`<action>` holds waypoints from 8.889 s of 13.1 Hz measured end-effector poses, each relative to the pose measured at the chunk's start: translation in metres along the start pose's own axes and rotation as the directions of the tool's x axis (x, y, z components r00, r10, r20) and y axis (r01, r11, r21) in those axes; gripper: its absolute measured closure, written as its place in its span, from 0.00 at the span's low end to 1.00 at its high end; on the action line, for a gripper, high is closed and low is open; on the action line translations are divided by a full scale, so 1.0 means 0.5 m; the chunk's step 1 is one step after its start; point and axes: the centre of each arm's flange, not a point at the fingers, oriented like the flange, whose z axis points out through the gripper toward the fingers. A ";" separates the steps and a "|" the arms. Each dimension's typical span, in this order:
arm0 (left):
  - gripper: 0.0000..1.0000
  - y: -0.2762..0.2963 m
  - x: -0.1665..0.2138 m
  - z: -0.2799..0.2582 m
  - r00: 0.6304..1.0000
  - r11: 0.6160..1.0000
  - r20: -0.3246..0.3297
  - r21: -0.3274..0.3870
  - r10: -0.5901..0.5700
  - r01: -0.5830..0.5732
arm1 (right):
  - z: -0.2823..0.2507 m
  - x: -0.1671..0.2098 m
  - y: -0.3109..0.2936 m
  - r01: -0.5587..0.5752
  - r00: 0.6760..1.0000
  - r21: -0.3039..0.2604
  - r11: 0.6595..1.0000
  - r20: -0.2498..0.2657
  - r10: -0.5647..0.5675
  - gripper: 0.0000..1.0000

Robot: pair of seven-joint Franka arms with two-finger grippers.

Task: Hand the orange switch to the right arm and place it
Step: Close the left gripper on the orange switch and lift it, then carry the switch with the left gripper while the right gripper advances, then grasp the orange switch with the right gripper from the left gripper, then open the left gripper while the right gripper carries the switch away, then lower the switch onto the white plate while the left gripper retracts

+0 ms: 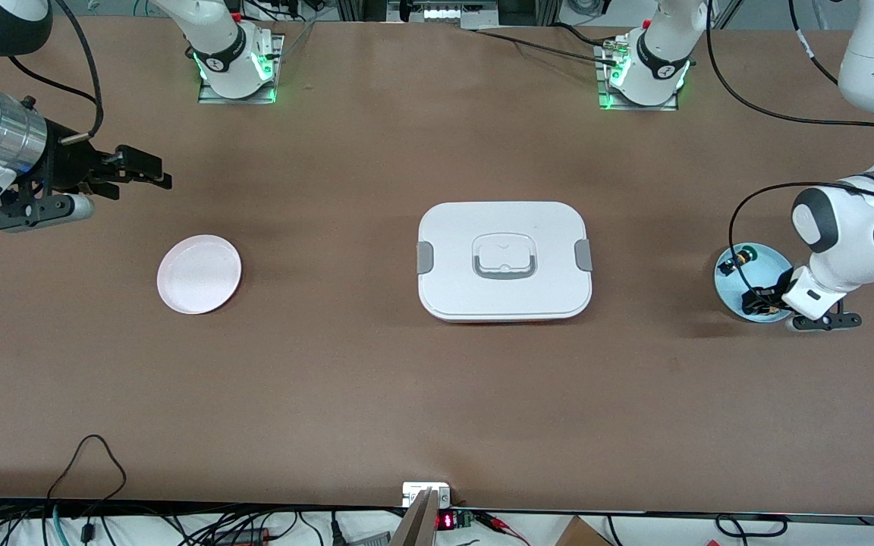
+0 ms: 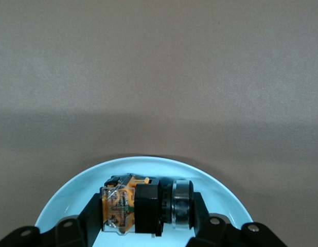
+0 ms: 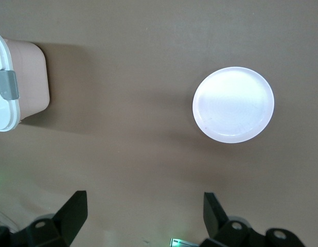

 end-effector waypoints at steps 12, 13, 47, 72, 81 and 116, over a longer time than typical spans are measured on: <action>0.28 0.106 0.084 -0.284 0.934 0.991 0.339 -0.104 0.117 -0.086 | 0.118 0.025 -0.064 -0.149 0.987 0.646 0.749 0.146 0.070 0.00; 0.28 0.151 0.087 -0.317 0.913 0.984 0.373 -0.134 0.163 -0.121 | 0.135 0.029 -0.065 -0.179 0.982 0.700 0.691 0.171 0.081 0.00; 0.28 1.149 -0.098 -0.550 0.516 -0.075 -0.843 -0.531 0.153 -0.844 | 0.385 0.106 -0.325 -0.406 0.910 0.896 0.178 0.414 -0.003 0.00; 0.28 1.150 -0.100 -0.549 0.523 -0.074 -0.839 -0.537 0.149 -0.840 | 0.365 0.111 -0.393 -0.502 0.863 0.860 0.090 0.492 0.114 0.56; 0.00 1.172 -0.119 -0.553 0.560 -0.089 -0.812 -0.578 0.163 -0.811 | 0.371 0.106 -0.409 -0.494 0.868 0.863 0.108 0.481 0.122 0.56; 0.00 0.474 0.016 -0.815 0.991 1.000 0.134 0.004 -0.010 0.009 | 0.406 0.109 0.065 0.915 0.402 -0.166 0.369 0.277 -0.873 0.56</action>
